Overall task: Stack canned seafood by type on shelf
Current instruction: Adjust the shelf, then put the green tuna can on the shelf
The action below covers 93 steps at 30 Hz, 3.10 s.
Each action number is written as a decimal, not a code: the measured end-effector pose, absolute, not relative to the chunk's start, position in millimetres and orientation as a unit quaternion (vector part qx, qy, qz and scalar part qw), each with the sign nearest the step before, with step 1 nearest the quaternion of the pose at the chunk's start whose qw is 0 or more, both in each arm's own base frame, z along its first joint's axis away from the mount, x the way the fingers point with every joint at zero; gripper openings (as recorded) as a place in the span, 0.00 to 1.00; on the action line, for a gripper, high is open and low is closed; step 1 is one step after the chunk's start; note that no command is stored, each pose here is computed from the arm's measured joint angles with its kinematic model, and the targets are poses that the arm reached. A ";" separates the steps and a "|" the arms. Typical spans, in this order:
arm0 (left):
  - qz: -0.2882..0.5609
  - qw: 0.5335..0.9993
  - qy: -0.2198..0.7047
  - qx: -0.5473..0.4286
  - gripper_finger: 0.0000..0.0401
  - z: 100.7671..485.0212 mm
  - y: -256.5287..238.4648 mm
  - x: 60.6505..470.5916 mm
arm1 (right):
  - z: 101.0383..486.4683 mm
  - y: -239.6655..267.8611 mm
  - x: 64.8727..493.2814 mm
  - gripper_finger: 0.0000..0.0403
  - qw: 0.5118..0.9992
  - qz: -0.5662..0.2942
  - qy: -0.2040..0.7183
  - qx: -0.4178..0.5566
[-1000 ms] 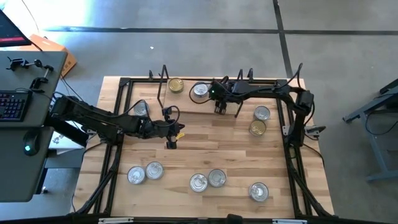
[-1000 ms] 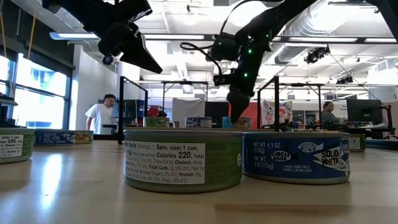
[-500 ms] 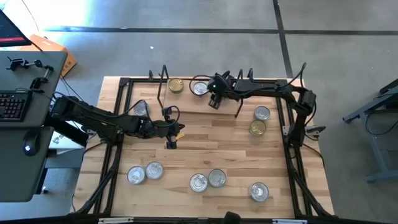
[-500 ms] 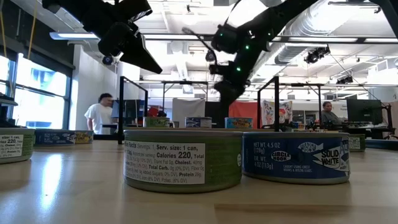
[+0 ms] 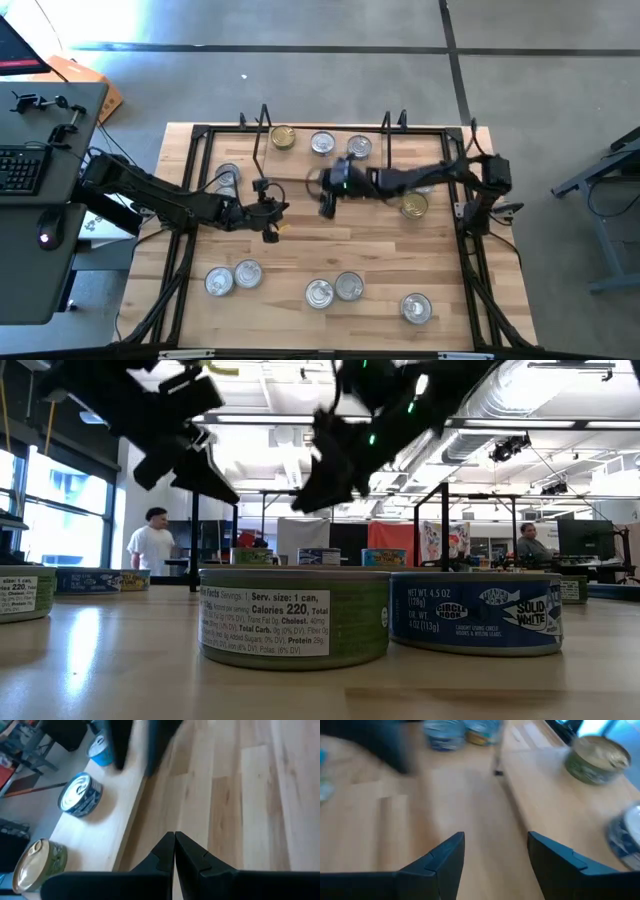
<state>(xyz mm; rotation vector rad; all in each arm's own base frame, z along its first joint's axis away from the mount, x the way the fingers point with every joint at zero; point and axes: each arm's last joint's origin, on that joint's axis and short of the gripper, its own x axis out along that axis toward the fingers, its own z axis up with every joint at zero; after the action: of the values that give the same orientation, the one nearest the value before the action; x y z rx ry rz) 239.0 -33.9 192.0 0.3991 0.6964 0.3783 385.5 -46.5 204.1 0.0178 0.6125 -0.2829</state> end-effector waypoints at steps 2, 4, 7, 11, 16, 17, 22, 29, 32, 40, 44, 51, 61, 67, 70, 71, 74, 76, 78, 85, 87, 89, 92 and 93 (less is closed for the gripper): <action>0.187 0.902 0.342 0.188 0.01 189.5 -33.4 237.4 | 214.1 -25.1 379.1 0.51 0.940 -0.142 0.311 -0.013; 0.191 0.904 0.337 0.180 0.01 190.5 -34.4 236.9 | 226.1 -6.5 366.7 0.51 0.931 -0.145 0.332 -0.032; 0.200 0.908 0.320 0.181 0.01 197.5 -36.8 233.5 | 243.3 17.4 338.5 0.51 0.913 -0.121 0.386 -0.058; 0.250 0.905 0.285 0.192 0.01 214.8 -37.5 221.5 | 250.7 33.9 290.7 0.51 0.894 -0.103 0.434 -0.042; 0.274 0.910 0.257 0.177 0.01 233.9 -35.0 202.5 | 243.0 23.7 234.5 0.44 0.896 -0.160 0.413 0.030; 0.275 0.910 0.256 0.177 0.01 236.1 -34.1 199.4 | 239.5 18.7 226.4 0.42 0.896 -0.178 0.404 0.043; 0.284 0.907 0.261 0.171 0.01 241.6 -27.8 188.0 | 221.0 -4.6 203.9 0.28 0.907 -0.226 0.344 0.084; 0.297 0.897 0.279 0.172 0.01 239.7 -22.1 183.6 | 205.1 -36.7 196.6 0.13 0.898 -0.288 0.317 0.098; 0.299 0.898 0.277 0.165 0.01 239.5 -22.1 183.5 | 204.9 -48.6 194.9 0.08 0.894 -0.310 0.309 0.096; 0.299 0.898 0.277 0.164 0.01 239.6 -22.1 183.5 | 206.6 -67.8 190.9 0.05 0.887 -0.337 0.303 0.090; 0.301 0.900 0.274 0.157 0.01 239.5 -22.2 183.5 | 207.4 -69.2 191.3 0.05 0.889 -0.336 0.300 0.085; 0.291 0.904 0.271 0.157 0.01 239.5 -27.0 182.8 | 219.6 -48.4 202.6 0.05 0.929 -0.269 0.242 0.078; 0.256 0.916 0.265 0.162 0.01 239.8 -39.2 181.2 | 227.0 17.6 213.1 0.04 0.974 -0.046 0.217 0.034; 0.249 0.921 0.256 0.159 0.01 241.3 -42.2 181.7 | 235.2 36.7 214.5 0.04 0.984 0.021 0.175 0.035; 0.247 0.918 0.254 0.177 0.01 242.7 -41.7 182.8 | 242.1 38.2 216.6 0.05 0.989 0.027 0.139 0.035; 0.246 0.917 0.254 0.185 0.01 243.2 -41.6 183.2 | 243.7 38.3 217.0 0.05 0.991 0.027 0.130 0.034; 0.240 0.912 0.259 0.207 0.01 243.4 -41.6 183.3 | 244.7 37.9 217.3 0.09 0.990 0.023 0.133 0.033; 0.236 0.909 0.262 0.220 0.01 243.4 -41.6 183.3 | 249.1 38.1 218.1 0.14 0.987 0.016 0.153 0.050; 0.232 0.906 0.264 0.234 0.01 243.7 -41.7 183.5 | 256.9 39.2 218.0 0.20 0.980 0.009 0.186 0.075; 0.238 0.914 0.252 0.212 0.01 245.1 -42.0 184.5 | 268.4 42.8 191.0 0.29 0.890 -0.115 0.422 0.129; 0.241 0.919 0.249 0.189 0.01 244.6 -42.1 184.3 | 263.7 42.2 181.0 0.28 0.857 -0.156 0.471 0.136; 0.238 0.925 0.245 0.166 0.01 244.4 -42.5 184.5 | 254.8 40.2 171.3 0.26 0.825 -0.206 0.505 0.146; 0.219 0.932 0.246 0.148 0.01 243.8 -43.6 184.9 | 233.4 33.7 157.5 0.22 0.772 -0.295 0.536 0.172; 0.216 0.934 0.247 0.145 0.01 243.7 -43.8 185.0 | 225.0 31.1 153.6 0.20 0.756 -0.321 0.540 0.183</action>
<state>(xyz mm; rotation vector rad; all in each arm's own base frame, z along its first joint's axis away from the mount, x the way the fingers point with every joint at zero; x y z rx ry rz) 185.0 -43.8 243.7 0.2976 0.5045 0.4413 153.6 31.1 225.0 0.3988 1.1771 -0.7009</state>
